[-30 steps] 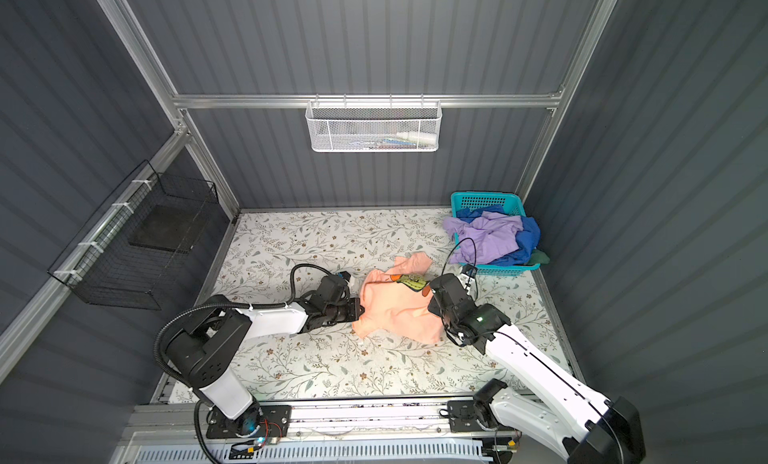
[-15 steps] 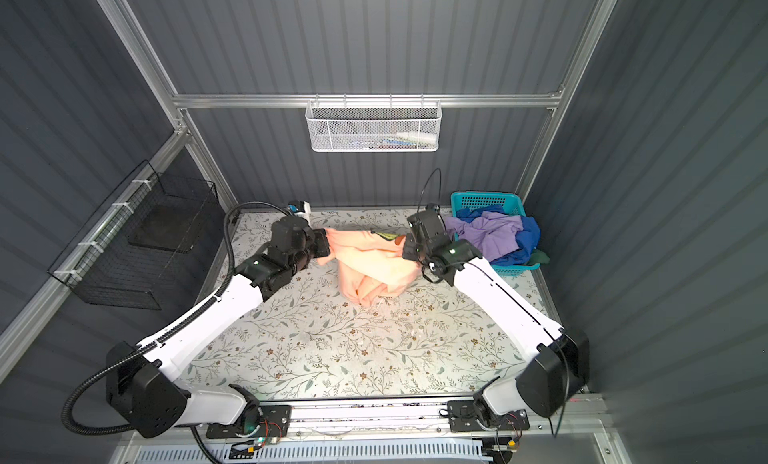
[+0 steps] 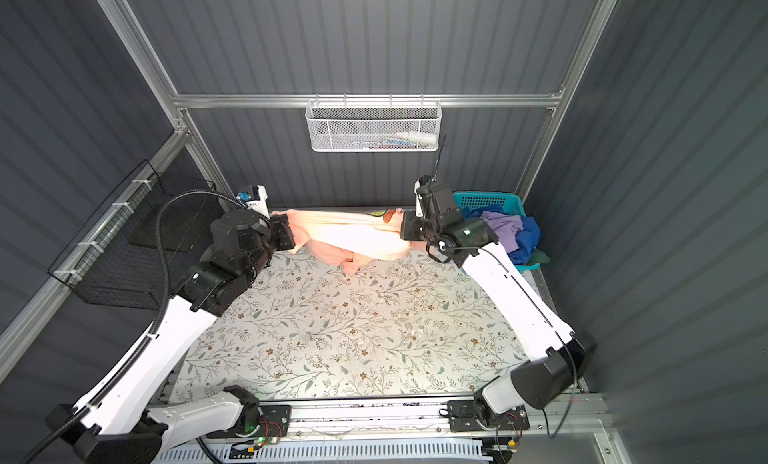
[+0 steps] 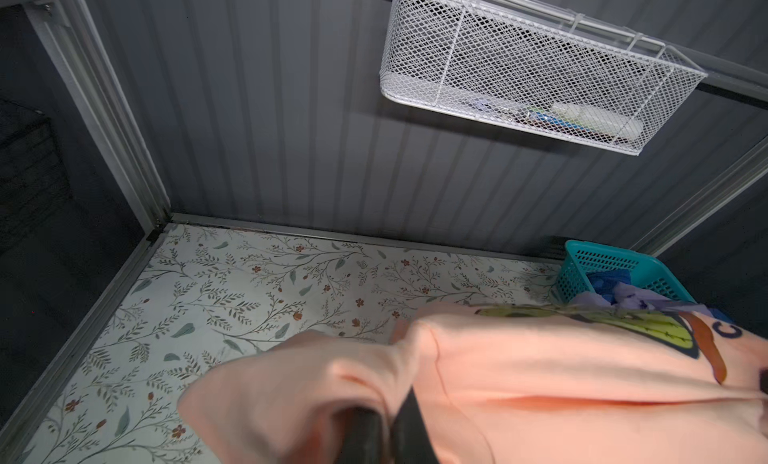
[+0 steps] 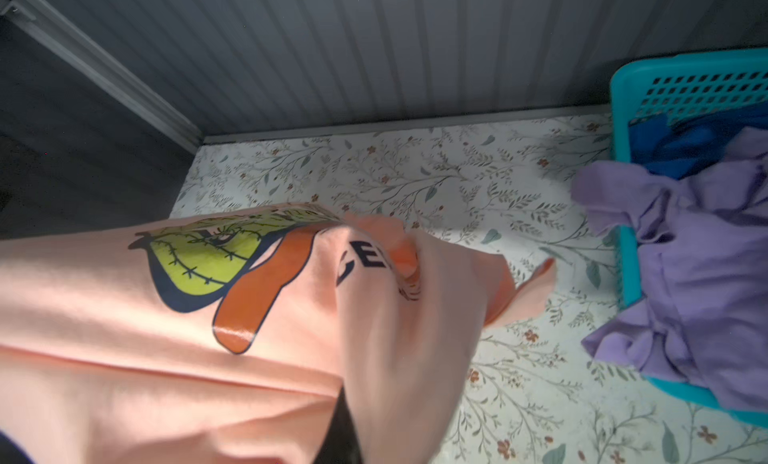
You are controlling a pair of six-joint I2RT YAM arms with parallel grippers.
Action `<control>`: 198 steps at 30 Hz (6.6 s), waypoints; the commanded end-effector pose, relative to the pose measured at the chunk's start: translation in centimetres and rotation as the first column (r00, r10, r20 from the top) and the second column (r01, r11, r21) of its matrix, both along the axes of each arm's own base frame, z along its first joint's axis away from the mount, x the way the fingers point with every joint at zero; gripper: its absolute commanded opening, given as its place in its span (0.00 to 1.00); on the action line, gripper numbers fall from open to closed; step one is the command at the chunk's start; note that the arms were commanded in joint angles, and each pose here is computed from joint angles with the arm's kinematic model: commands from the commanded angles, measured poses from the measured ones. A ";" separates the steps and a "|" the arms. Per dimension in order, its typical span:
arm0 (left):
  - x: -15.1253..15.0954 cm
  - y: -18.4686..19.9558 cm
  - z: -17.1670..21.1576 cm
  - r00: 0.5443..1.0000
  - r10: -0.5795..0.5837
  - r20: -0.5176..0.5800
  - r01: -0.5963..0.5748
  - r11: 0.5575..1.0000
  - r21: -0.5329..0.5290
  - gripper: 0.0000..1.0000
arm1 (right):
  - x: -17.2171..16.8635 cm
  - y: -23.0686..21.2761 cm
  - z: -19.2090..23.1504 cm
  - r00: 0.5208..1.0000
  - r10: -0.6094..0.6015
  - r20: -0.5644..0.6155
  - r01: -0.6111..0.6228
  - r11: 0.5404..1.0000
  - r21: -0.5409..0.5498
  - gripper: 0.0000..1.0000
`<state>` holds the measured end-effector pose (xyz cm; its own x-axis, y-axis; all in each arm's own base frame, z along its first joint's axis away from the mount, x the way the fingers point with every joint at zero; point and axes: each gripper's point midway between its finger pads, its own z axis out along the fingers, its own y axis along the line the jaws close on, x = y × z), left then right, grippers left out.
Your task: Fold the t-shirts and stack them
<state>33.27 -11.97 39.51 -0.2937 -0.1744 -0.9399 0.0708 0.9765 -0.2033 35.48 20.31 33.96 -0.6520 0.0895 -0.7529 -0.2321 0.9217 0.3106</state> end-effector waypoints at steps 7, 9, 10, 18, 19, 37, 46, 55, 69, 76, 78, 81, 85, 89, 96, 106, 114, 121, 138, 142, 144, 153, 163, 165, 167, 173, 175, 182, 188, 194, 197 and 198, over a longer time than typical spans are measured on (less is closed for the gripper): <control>-6.1 4.8 11.0 0.977 0.048 0.206 -0.048 0.999 -0.004 0.00 | -8.0 -1.7 7.1 0.995 0.046 0.094 -0.043 0.998 -0.035 0.00; -6.8 4.5 12.8 0.974 0.015 0.225 -0.011 1.000 -0.020 0.00 | -8.8 -2.0 8.9 0.991 0.049 0.126 -0.044 0.998 -0.044 0.00; -7.0 4.4 13.6 0.974 0.003 0.228 0.004 1.000 -0.030 0.00 | -9.1 -2.0 9.4 0.990 0.057 0.132 -0.051 0.998 -0.044 0.00; -4.5 1.9 11.5 0.988 -0.054 0.142 0.057 0.998 -0.016 0.00 | -7.2 -3.2 7.3 0.988 -0.022 0.150 0.049 0.983 -0.175 0.00; -3.6 1.1 10.2 0.992 -0.066 0.109 0.068 0.998 -0.009 0.00 | -6.5 -2.8 6.3 0.990 -0.027 0.138 0.053 0.980 -0.193 0.00; 17.9 -10.5 -9.6 0.968 -0.076 -0.238 0.143 0.950 0.277 0.46 | 5.8 -1.0 -15.3 0.927 -0.099 -0.363 0.043 0.986 -0.160 0.23; 14.5 -7.3 -10.5 0.973 0.008 -0.230 0.062 0.953 0.296 1.00 | 2.8 -4.7 -16.1 0.908 -0.205 -0.365 0.144 0.972 -0.187 0.81; 3.2 -2.1 -20.7 0.905 0.041 -0.423 0.044 0.981 0.190 1.00 | -6.2 0.4 -20.4 0.886 -0.056 -0.461 -0.005 0.992 -0.129 0.78; 0.4 -1.5 -30.3 0.805 0.049 -0.591 0.060 0.985 0.163 0.93 | -8.3 5.9 -29.5 0.784 -0.016 -0.620 -0.095 0.985 -0.145 0.65; 1.6 -2.3 -32.0 0.782 0.046 -0.622 0.060 0.987 0.149 0.84 | -7.8 5.1 -30.3 0.789 -0.060 -0.611 -0.092 0.973 -0.214 0.52; 1.8 -2.4 -32.5 0.777 0.047 -0.627 0.050 0.989 0.136 0.80 | -7.6 5.0 -30.2 0.794 -0.060 -0.605 -0.093 0.971 -0.219 0.51; 2.1 -2.4 -33.0 0.772 0.045 -0.635 0.045 0.991 0.125 0.79 | -7.2 5.0 -30.1 0.803 -0.063 -0.593 -0.098 0.967 -0.235 0.51; 2.5 -2.4 -33.9 0.762 0.049 -0.646 0.037 0.992 0.119 0.75 | -6.8 4.7 -30.4 0.805 -0.083 -0.588 -0.102 0.956 -0.274 0.39; 3.0 -2.4 -34.7 0.754 0.043 -0.655 0.020 0.996 0.088 0.70 | -6.7 4.6 -30.7 0.803 -0.091 -0.589 -0.101 0.953 -0.285 0.33; 3.5 -3.0 -35.7 0.739 0.026 -0.673 0.031 0.997 0.072 0.63 | -6.7 4.2 -30.8 0.808 -0.093 -0.582 -0.104 0.949 -0.297 0.23; 4.6 -3.9 -36.9 0.729 0.014 -0.684 0.025 0.999 0.047 0.42 | -7.2 4.3 -30.9 0.808 -0.075 -0.584 -0.099 0.960 -0.260 0.00; 5.0 -4.6 -38.5 0.690 0.010 -0.724 0.019 0.999 0.031 0.00 | -6.7 3.3 -29.5 0.851 -0.097 -0.516 -0.052 0.962 -0.267 0.00; 5.3 -3.6 -37.3 0.689 0.054 -0.723 -0.016 0.998 0.059 0.00 | -6.8 2.6 -28.6 0.879 -0.102 -0.466 0.000 0.977 -0.213 0.00; 5.2 4.9 -34.6 0.690 0.226 -0.688 -0.201 0.973 0.118 0.00 | -6.3 -0.2 -25.3 0.917 -0.087 -0.388 0.055 0.994 -0.093 0.00; 5.3 5.7 -34.6 0.680 0.241 -0.692 -0.212 0.969 0.129 0.00 | -6.4 -0.9 -24.7 0.923 -0.091 -0.374 0.067 0.995 -0.075 0.00; 5.3 6.1 -34.7 0.676 0.250 -0.693 -0.220 0.966 0.134 0.00 | -6.5 -1.4 -24.5 0.926 -0.098 -0.366 0.078 0.995 -0.069 0.00; 4.5 8.6 -34.9 0.653 0.307 -0.693 -0.308 0.943 0.127 0.00 | -6.9 -3.8 -24.1 0.927 -0.124 -0.355 0.110 0.992 -0.060 0.00; 3.7 10.3 -34.6 0.626 0.337 -0.703 -0.343 0.929 0.140 0.00 | -8.1 -5.7 -24.4 0.916 -0.175 -0.362 0.152 0.984 -0.091 0.00; 3.6 11.0 -34.7 0.620 0.344 -0.705 -0.351 0.925 0.143 0.00 | -8.4 -6.6 -24.6 0.914 -0.206 -0.349 0.175 0.977 -0.119 0.00; 3.5 11.8 -34.8 0.612 0.354 -0.707 -0.365 0.920 0.144 0.00 | -8.6 -7.5 -24.8 0.907 -0.237 -0.347 0.193 0.968 -0.157 0.00; 2.6 15.6 -35.0 0.584 0.384 -0.716 -0.448 0.887 0.111 0.00 | -7.8 -9.4 -24.0 0.889 -0.308 -0.340 0.237 0.943 -0.233 0.00; 2.3 16.8 -34.9 0.578 0.400 -0.711 -0.479 0.872 0.101 0.00 | -7.5 -9.7 -23.6 0.885 -0.321 -0.338 0.249 0.939 -0.239 0.00; 2.2 17.8 -35.2 0.572 0.423 -0.703 -0.520 0.850 0.088 0.00 | -7.3 -12.4 -23.9 0.827 -0.426 -0.366 0.330 0.896 -0.297 0.00; 2.0 17.0 -35.7 0.590 0.382 -0.711 -0.510 0.859 0.038 0.00 | -10.6 -15.1 -24.3 0.758 -0.532 -0.376 0.444 0.844 -0.300 0.00; 2.0 16.1 -35.6 0.622 0.332 -0.709 -0.492 0.871 -0.023 0.00 | -14.6 -16.0 -25.9 0.666 -0.599 -0.444 0.548 0.797 -0.254 0.00; 2.1 15.1 -35.7 0.644 0.283 -0.710 -0.470 0.880 -0.075 0.00 | -15.6 -16.7 -25.6 0.653 -0.633 -0.415 0.562 0.773 -0.295 0.17; 2.1 14.8 -35.7 0.652 0.270 -0.708 -0.462 0.883 -0.089 0.00 | -15.6 -16.7 -25.5 0.654 -0.634 -0.412 0.561 0.772 -0.299 0.29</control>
